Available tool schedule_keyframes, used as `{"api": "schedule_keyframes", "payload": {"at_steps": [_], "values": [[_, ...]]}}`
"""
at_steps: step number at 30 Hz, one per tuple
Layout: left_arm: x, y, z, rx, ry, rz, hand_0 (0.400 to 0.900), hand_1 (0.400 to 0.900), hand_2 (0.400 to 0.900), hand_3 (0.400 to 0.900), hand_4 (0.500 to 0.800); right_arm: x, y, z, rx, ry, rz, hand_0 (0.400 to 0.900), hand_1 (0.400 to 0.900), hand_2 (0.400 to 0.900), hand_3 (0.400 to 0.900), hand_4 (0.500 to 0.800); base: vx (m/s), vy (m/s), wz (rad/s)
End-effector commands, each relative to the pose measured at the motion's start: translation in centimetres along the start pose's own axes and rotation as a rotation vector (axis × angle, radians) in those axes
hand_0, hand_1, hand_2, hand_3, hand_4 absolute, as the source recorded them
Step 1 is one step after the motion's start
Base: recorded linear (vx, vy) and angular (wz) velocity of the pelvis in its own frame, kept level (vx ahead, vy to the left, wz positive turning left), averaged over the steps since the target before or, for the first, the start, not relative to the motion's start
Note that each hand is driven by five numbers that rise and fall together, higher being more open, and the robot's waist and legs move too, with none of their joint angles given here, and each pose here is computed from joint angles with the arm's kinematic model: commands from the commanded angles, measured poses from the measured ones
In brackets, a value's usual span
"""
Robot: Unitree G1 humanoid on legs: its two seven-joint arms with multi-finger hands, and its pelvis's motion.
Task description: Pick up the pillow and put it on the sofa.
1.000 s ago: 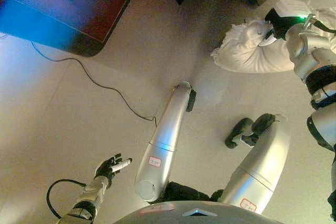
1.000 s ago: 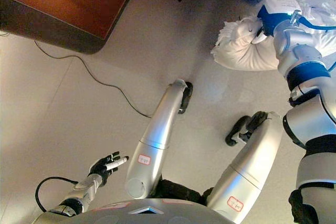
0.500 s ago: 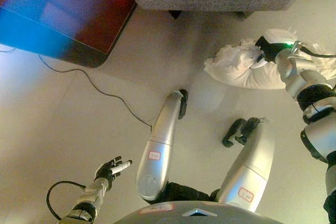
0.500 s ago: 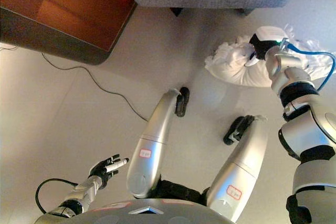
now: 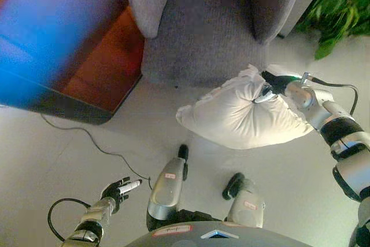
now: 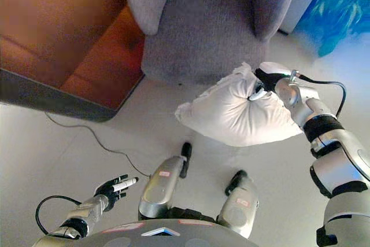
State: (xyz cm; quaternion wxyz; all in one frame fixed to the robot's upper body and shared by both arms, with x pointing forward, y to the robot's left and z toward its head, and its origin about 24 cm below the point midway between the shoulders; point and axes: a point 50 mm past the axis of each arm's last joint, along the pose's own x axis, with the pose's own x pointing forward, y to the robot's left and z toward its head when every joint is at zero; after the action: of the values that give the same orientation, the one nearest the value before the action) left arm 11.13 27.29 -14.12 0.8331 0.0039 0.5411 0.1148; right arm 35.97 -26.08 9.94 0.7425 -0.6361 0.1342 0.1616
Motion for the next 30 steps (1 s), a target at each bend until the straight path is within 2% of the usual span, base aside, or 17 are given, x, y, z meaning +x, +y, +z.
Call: {"api": "schedule_keyframes", "payload": {"at_steps": [1, 12, 17, 26, 30], "values": [[-0.9, 3.7, -2.6, 0.105, 0.117, 0.133, 0.900, 0.900, 0.900, 0.900, 0.800, -1.9, -7.9, 1.4, 0.088, -0.139, -0.235, 0.400, 0.400, 0.400, 0.400, 0.500, 0.159, 0.039, -0.01], [-1.1, 4.3, -4.0, 0.044, 0.208, 0.180, 0.900, 0.900, 0.900, 0.900, 0.800, -3.0, -11.6, 2.0, 0.153, -0.199, -0.257, 0.400, 0.400, 0.400, 0.400, 0.500, 0.121, 0.127, -0.02], [-1.3, 5.2, -3.7, 0.077, 0.227, 0.209, 0.900, 0.900, 0.900, 0.900, 0.800, -3.9, -13.2, 1.6, 0.211, -0.202, -0.281, 0.400, 0.400, 0.400, 0.400, 0.500, 0.178, 0.040, 0.47], [-1.5, 6.4, -2.5, 0.108, 0.212, 0.259, 0.900, 0.900, 0.900, 0.900, 0.800, -4.7, -17.0, 2.7, 0.238, -0.226, -0.309, 0.400, 0.400, 0.400, 0.400, 0.500, 0.301, -0.292, 0.69], [-2.0, 7.2, -4.3, 0.111, 0.267, 0.276, 0.900, 0.900, 0.900, 0.900, 0.800, -5.7, -18.6, 2.1, 0.269, -0.235, -0.306, 0.400, 0.400, 0.400, 0.400, 0.500, 0.290, -0.274, 0.46]]}}
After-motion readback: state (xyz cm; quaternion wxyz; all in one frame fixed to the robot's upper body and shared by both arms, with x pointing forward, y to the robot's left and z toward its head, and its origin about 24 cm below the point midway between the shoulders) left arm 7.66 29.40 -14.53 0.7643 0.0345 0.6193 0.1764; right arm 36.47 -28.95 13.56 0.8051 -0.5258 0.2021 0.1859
